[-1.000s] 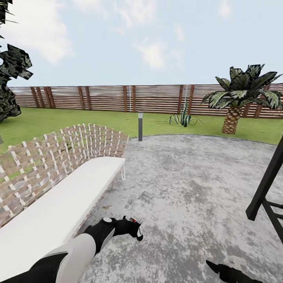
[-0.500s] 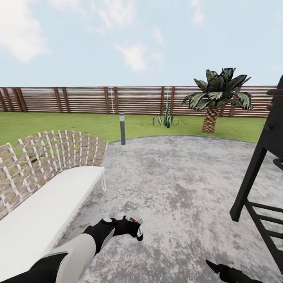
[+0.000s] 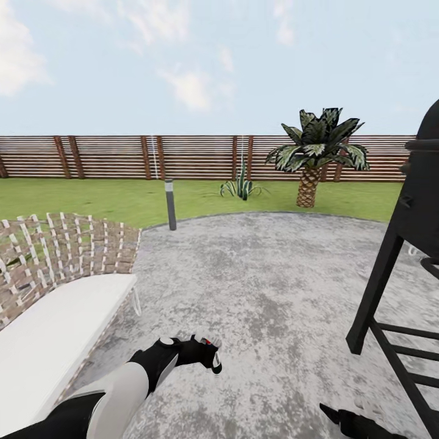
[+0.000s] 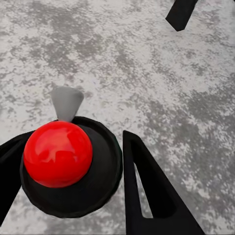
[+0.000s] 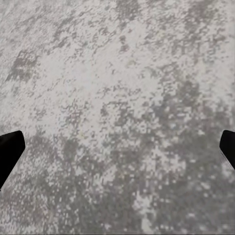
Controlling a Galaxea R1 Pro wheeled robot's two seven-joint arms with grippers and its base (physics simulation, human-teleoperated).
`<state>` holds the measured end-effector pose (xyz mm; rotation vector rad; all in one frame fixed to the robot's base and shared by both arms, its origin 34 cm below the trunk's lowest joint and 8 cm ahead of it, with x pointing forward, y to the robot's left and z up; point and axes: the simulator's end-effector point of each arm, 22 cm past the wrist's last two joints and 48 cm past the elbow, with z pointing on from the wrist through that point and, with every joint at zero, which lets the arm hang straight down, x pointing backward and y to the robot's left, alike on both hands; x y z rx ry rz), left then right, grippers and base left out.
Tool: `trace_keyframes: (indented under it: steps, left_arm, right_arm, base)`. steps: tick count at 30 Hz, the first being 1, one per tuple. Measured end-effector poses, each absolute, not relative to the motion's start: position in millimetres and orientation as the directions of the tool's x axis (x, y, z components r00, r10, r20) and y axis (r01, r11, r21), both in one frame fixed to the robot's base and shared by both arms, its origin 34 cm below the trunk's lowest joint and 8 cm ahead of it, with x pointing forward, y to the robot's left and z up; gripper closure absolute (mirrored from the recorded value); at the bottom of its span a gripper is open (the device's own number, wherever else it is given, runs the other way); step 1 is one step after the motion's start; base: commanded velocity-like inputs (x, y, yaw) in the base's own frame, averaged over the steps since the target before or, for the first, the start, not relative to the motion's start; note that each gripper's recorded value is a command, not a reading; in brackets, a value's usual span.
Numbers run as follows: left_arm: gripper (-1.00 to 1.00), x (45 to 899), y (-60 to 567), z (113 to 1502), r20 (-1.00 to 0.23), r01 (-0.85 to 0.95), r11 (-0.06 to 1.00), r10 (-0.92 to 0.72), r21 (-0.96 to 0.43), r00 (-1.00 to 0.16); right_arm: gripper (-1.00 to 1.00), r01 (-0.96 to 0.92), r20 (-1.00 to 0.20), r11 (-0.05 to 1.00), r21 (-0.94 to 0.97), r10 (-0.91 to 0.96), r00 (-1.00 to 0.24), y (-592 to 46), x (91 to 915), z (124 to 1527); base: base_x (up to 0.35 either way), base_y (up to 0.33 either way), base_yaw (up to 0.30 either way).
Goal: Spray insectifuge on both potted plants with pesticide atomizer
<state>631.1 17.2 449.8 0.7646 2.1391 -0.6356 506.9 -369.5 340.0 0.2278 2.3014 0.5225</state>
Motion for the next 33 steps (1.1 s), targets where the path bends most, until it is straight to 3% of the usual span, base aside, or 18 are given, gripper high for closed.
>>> trace_keyframes:
  steps: [33]
  left_arm:
    - [1.00,630.6,17.0,449.4,-0.788,0.692,0.696,0.312,-0.190,-0.530]
  right_arm:
    - [-1.00,0.005,-0.640,0.902,0.433,0.311,-0.703,-368.8,506.8,339.6]
  base:
    - [0.337,-0.067,0.000]
